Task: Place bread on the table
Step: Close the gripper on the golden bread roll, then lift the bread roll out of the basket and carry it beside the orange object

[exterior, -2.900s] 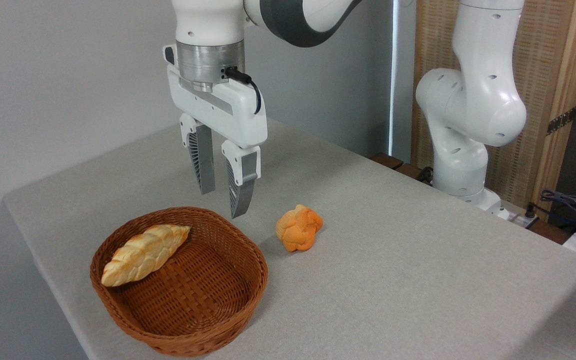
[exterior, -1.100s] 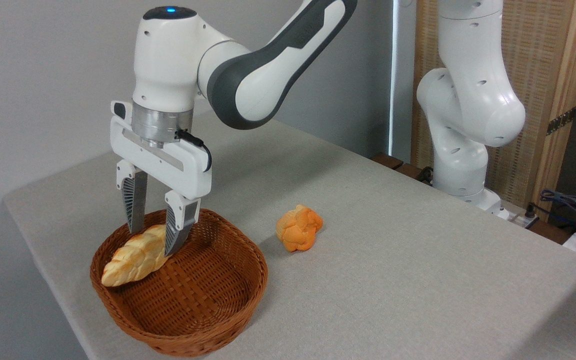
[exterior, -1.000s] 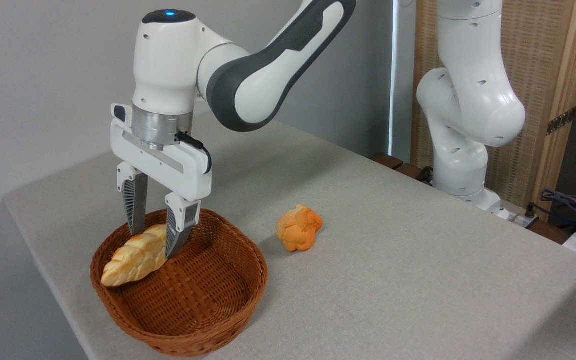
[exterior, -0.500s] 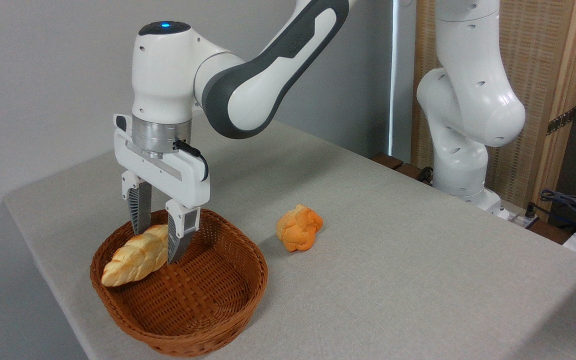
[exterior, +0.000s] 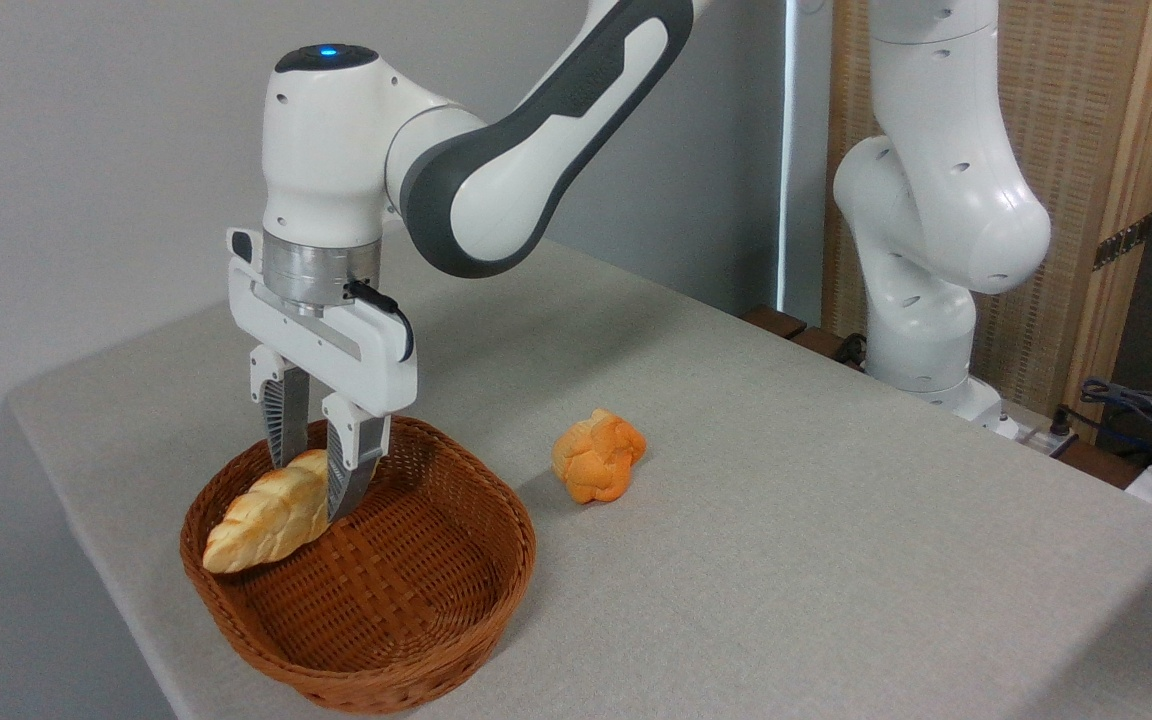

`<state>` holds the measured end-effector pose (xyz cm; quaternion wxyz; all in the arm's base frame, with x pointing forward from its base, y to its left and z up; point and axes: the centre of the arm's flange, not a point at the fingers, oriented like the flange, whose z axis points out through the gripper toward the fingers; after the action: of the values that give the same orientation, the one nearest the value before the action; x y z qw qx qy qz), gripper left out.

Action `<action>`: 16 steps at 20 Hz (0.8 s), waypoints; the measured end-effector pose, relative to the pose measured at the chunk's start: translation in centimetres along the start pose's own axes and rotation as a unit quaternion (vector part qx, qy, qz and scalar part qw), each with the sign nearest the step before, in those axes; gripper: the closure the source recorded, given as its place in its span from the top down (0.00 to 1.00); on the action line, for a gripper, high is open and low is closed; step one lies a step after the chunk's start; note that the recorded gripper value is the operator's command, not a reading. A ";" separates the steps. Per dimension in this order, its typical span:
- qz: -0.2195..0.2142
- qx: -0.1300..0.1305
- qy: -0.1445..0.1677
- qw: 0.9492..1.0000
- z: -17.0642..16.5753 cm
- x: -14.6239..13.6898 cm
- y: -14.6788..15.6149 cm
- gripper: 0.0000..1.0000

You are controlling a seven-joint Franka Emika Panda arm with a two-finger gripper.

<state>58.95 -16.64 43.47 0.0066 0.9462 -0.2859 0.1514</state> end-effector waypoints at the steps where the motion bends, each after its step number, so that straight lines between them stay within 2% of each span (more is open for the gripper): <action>1: 0.000 0.000 0.000 1.000 0.0 0.0 0.0 0.21; 4: 0.000 0.000 0.000 1.000 0.0 0.0 0.0 0.21; 6: 0.000 0.000 0.001 1.000 -0.1 0.1 0.0 0.16; 16: -0.002 0.003 0.006 1.000 -0.6 0.2 -0.4 0.16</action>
<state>59.17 -16.38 44.10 0.0060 0.9460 -0.2834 0.1574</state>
